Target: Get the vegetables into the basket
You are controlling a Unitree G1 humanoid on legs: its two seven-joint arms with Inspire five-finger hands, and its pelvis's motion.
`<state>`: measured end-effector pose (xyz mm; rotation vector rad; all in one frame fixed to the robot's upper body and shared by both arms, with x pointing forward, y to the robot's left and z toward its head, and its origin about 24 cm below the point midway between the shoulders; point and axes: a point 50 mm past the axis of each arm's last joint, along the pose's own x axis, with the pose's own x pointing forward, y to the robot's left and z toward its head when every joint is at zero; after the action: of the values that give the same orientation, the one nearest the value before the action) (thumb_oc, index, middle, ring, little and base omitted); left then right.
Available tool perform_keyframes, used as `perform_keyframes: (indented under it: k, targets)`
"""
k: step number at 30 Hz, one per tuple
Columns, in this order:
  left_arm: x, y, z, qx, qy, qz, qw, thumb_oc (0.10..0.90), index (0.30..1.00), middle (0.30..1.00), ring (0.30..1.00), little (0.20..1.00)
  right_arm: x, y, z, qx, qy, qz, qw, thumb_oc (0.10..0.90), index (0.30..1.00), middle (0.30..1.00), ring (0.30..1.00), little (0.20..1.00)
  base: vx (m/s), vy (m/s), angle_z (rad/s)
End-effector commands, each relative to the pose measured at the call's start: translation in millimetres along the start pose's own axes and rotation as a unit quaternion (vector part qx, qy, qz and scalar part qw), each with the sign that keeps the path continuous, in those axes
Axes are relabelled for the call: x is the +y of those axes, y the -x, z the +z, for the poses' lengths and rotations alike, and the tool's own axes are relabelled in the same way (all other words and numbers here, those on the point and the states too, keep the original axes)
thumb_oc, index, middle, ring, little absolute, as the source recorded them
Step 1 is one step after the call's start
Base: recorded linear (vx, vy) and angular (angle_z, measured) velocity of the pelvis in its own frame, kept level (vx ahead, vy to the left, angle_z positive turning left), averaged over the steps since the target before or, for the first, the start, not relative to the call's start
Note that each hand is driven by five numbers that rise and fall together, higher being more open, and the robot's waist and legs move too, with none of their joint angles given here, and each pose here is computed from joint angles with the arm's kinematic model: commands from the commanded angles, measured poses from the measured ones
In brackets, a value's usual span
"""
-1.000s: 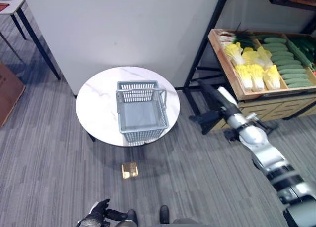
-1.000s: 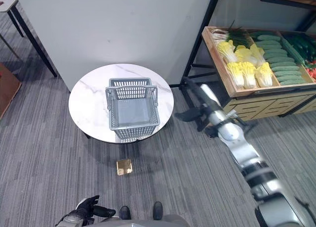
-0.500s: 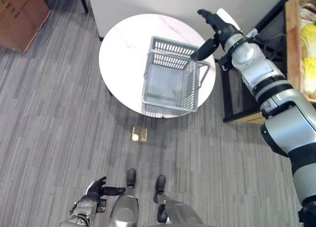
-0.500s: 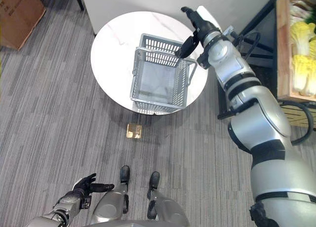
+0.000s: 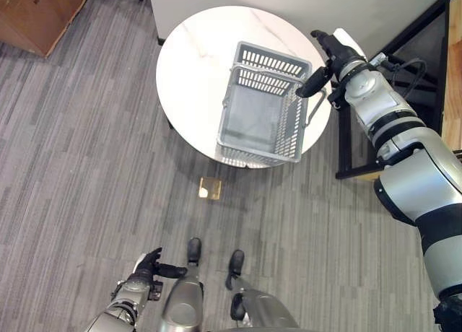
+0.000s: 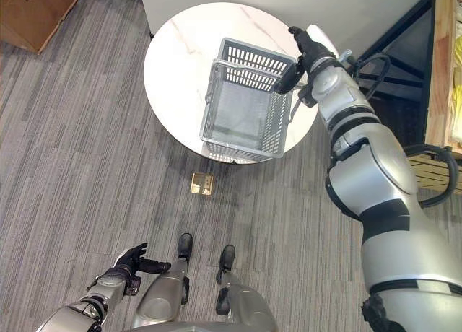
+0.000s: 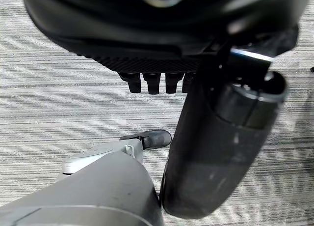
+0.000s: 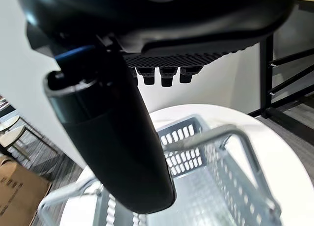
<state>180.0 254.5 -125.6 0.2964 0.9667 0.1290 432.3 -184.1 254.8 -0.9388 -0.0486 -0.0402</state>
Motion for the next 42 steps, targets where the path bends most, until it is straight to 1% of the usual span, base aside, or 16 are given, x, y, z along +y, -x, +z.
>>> perform_keyframes:
  k: [1, 7, 14, 15, 16, 17, 18, 19, 25, 32, 35, 37, 38, 40, 42]
  targets:
    - [7, 4, -20, 0.03, -0.018, 0.013, 0.999, 0.9, 1.0, 1.0, 1.0, 1.0, -42, 1, 31, -0.039, 0.03, -0.069, 0.996, 0.9, 1.0, 1.0, 1.0, 1.0, 0.01, -0.005, 0.06]
    - [0, 2, -11, 0.016, -0.014, 0.006, 1.0, 0.9, 1.0, 1.0, 1.0, 1.0, -34, 0, 33, -0.033, 0.028, -0.064, 0.997, 0.9, 1.0, 1.0, 1.0, 1.0, 0.01, 0.002, 0.07]
    - [-11, 1, -1, -0.003, -0.014, -0.006, 1.0, 0.9, 1.0, 1.0, 1.0, 1.0, -31, -1, 36, -0.033, 0.049, -0.064, 0.996, 0.9, 1.0, 1.0, 1.0, 1.0, 0.01, 0.002, 0.06]
    - [-13, 1, -1, -0.004, -0.015, -0.009, 1.0, 0.9, 1.0, 1.0, 1.0, 1.0, -30, -1, 36, -0.031, 0.052, -0.063, 0.996, 0.865, 0.951, 0.951, 0.951, 0.951, 0.0, 0.005, 0.06]
    - [-13, 1, -1, -0.004, -0.015, -0.009, 1.0, 0.9, 1.0, 1.0, 1.0, 1.0, -30, -1, 36, -0.031, 0.052, -0.063, 0.996, 0.731, 0.764, 0.764, 0.764, 0.764, 0.0, 0.007, 0.05]
    - [-12, 1, -1, -0.004, -0.017, -0.01, 1.0, 0.9, 1.0, 1.0, 1.0, 1.0, -30, -1, 36, -0.03, 0.059, -0.061, 0.996, 0.62, 0.607, 0.607, 0.607, 0.607, 0.0, 0.003, 0.04]
    - [-12, 1, -1, -0.003, -0.017, -0.01, 1.0, 0.9, 1.0, 1.0, 1.0, 1.0, -30, -1, 35, -0.027, 0.059, -0.062, 0.996, 0.62, 0.607, 0.607, 0.607, 0.607, 0.0, 0.005, 0.04]
    - [-12, 1, -1, -0.003, -0.018, -0.01, 1.0, 0.9, 1.0, 1.0, 1.0, 1.0, -30, -1, 36, -0.028, 0.06, -0.061, 0.996, 0.4, 0.3, 0.3, 0.3, 0.3, -0.01, 0.006, 0.05]
    - [-11, 1, -5, 0.004, -0.025, -0.009, 1.0, 0.9, 1.0, 1.0, 1.0, 1.0, -24, -2, 39, -0.033, 0.055, -0.053, 0.997, 0.4, 0.3, 0.3, 0.3, 0.3, 0.0, 0.002, 0.03]
    - [-9, 1, -6, 0.008, -0.025, -0.006, 1.0, 0.9, 1.0, 1.0, 1.0, 1.0, -4, -3, 37, -0.036, 0.037, -0.026, 0.998, 0.4, 0.3, 0.3, 0.3, 0.3, -0.01, -0.001, 0.0]
    - [-8, 1, -7, 0.011, -0.029, -0.008, 0.999, 0.9, 1.0, 1.0, 1.0, 1.0, 14, -2, 32, -0.04, 0.022, 0.007, 0.999, 0.4, 0.3, 0.3, 0.3, 0.3, -0.03, -0.018, 0.02]
    - [-7, 2, -9, 0.013, -0.031, -0.008, 0.999, 0.9, 1.0, 1.0, 1.0, 1.0, 16, -2, 29, -0.04, 0.022, 0.011, 0.999, 0.4, 0.3, 0.3, 0.3, 0.3, -0.01, -0.008, 0.02]
    - [-5, 2, -13, 0.022, -0.036, -0.008, 0.999, 0.9, 1.0, 1.0, 1.0, 1.0, 32, -1, 22, -0.039, 0.022, 0.034, 0.998, 0.4, 0.3, 0.3, 0.3, 0.3, 0.0, 0.0, 0.0]
    - [-6, 3, -19, 0.033, -0.046, -0.011, 0.998, 0.9, 1.0, 1.0, 1.0, 1.0, 51, 3, 18, -0.055, 0.037, 0.059, 0.996, 0.4, 0.3, 0.3, 0.3, 0.3, -0.02, -0.008, -0.05]
    - [-6, 4, -24, 0.042, -0.045, -0.011, 0.998, 0.9, 1.0, 1.0, 1.0, 1.0, 57, 4, 17, -0.059, 0.027, 0.067, 0.996, 0.4, 0.3, 0.3, 0.3, 0.3, -0.01, 0.002, -0.18]
